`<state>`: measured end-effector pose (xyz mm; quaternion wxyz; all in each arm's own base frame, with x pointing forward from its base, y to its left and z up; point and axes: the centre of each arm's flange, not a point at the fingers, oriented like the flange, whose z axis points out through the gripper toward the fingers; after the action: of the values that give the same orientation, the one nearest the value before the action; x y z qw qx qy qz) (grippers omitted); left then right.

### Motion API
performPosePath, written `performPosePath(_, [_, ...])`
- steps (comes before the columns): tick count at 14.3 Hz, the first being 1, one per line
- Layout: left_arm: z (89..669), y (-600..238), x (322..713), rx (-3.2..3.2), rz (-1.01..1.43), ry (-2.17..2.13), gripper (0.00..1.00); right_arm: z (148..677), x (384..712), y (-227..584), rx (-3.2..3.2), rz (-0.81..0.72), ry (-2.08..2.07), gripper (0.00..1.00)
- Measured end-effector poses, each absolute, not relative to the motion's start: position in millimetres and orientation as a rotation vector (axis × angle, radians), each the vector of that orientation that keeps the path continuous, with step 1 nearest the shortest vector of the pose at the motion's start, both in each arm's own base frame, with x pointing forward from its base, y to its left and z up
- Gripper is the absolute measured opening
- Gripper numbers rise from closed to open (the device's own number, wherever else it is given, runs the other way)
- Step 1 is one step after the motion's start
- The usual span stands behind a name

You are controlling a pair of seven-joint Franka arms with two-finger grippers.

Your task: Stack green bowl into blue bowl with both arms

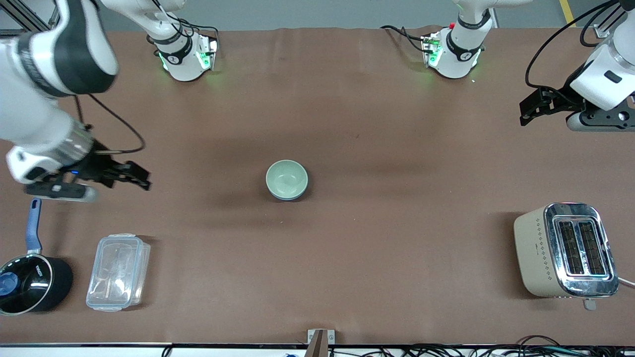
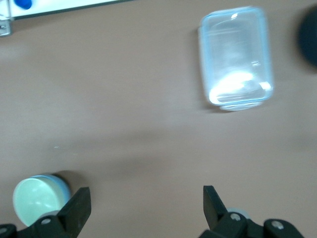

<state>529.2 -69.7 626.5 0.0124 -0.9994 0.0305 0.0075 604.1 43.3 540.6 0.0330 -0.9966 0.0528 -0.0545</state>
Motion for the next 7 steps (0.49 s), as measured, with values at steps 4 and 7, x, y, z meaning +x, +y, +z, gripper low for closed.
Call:
performPosePath(4, [626.9, -68.5, 529.6, -3.116, 0.021, 0.093, 1.0, 596.7, 566.5, -14.1, -3.083, -0.161, 0.156, 1.0])
performPosePath(7, [630.1, -68.0, 530.5, -3.117, 0.007, 0.092, 1.0, 638.0, 545.1, -31.3, -3.08, -0.172, 0.187, 1.0])
